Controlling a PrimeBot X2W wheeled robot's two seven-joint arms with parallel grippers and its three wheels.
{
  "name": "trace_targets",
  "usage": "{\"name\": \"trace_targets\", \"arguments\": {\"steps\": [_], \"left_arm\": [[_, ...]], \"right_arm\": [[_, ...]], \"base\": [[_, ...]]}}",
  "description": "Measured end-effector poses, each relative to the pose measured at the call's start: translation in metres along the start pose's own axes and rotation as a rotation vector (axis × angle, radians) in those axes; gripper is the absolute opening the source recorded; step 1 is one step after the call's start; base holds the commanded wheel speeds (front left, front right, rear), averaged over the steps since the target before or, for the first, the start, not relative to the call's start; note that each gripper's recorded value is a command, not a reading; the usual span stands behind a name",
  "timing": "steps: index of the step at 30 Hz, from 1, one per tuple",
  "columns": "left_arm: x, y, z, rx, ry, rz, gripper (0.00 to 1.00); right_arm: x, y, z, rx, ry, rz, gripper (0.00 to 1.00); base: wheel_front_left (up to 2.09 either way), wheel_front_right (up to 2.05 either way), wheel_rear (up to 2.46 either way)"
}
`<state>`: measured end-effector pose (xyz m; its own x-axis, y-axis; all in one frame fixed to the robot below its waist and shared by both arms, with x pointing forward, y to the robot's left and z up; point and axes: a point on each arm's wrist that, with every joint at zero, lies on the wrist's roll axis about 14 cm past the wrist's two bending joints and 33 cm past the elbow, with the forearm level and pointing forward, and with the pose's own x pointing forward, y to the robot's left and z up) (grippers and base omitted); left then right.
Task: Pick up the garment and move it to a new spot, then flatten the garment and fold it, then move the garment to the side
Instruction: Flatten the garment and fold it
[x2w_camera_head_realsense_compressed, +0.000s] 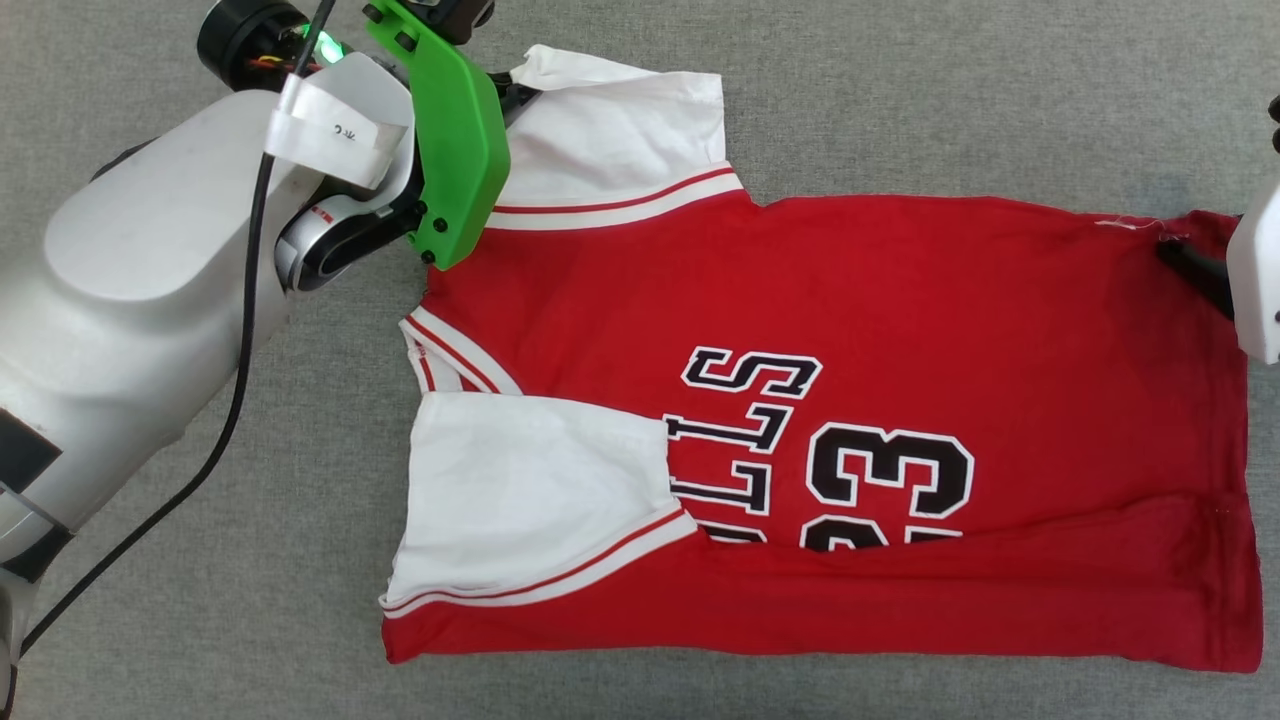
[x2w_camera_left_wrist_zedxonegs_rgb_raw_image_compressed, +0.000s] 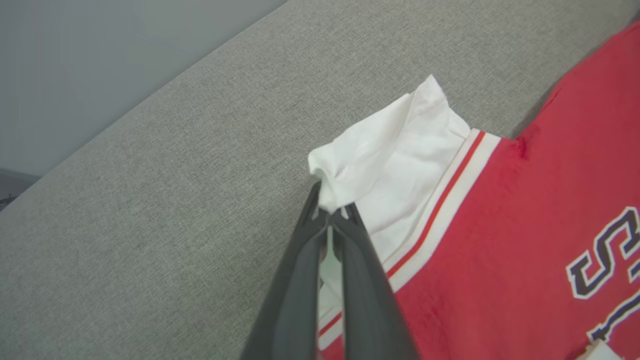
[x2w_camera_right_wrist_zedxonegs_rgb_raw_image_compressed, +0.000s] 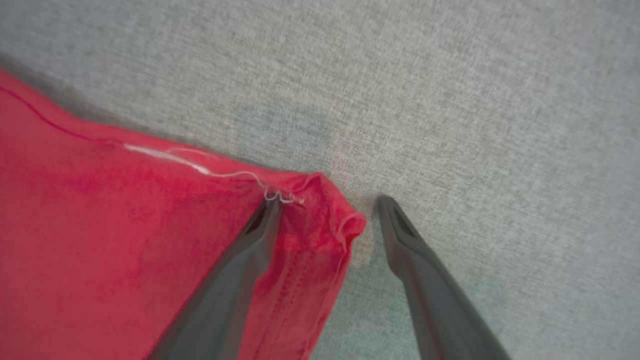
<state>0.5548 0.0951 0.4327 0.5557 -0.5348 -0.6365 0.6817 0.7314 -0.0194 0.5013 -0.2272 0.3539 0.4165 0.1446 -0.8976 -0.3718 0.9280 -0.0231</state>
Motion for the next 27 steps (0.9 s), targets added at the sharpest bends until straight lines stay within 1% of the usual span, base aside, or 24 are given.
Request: {"name": "trace_targets", "arguments": {"steps": [1,2,3,9,13,18,19,27], "left_arm": [[0.0,0.001,-0.001,-0.001,0.001,0.001,0.0],[0.0,0.001,-0.001,0.0,0.002,0.002,0.0],[0.0,0.001,-0.001,0.001,0.001,0.003,0.0],[-0.013,0.003,0.015,0.019,-0.05,0.032,0.0],[-0.026,0.0,0.024,0.019,-0.095,0.044,0.0],[-0.045,-0.009,0.022,0.016,-0.11,0.05,0.0],[-0.057,-0.016,0.019,0.01,-0.119,0.05,0.0],[-0.092,-0.037,-0.006,-0.03,-0.126,0.061,0.0]], "right_arm": [[0.001,0.001,0.0,0.002,-0.003,0.004,0.81],[0.001,0.0,0.001,0.002,-0.009,0.006,0.12],[0.0,0.0,0.002,0.004,-0.021,0.006,0.0],[-0.016,0.006,0.021,0.039,-0.167,0.028,0.0],[-0.032,0.007,0.023,0.042,-0.24,0.024,0.0],[-0.057,0.012,0.029,0.057,-0.349,0.038,0.0],[-0.069,0.017,0.024,0.06,-0.379,0.044,0.0],[-0.097,0.028,0.003,0.086,-0.444,0.055,0.0]], "base": [[0.0,0.0,0.0],[0.0,0.0,0.0],[0.0,0.0,0.0],[0.0,0.0,0.0],[0.0,0.0,0.0],[0.0,0.0,0.0],[0.0,0.0,0.0],[0.0,0.0,0.0]]}}
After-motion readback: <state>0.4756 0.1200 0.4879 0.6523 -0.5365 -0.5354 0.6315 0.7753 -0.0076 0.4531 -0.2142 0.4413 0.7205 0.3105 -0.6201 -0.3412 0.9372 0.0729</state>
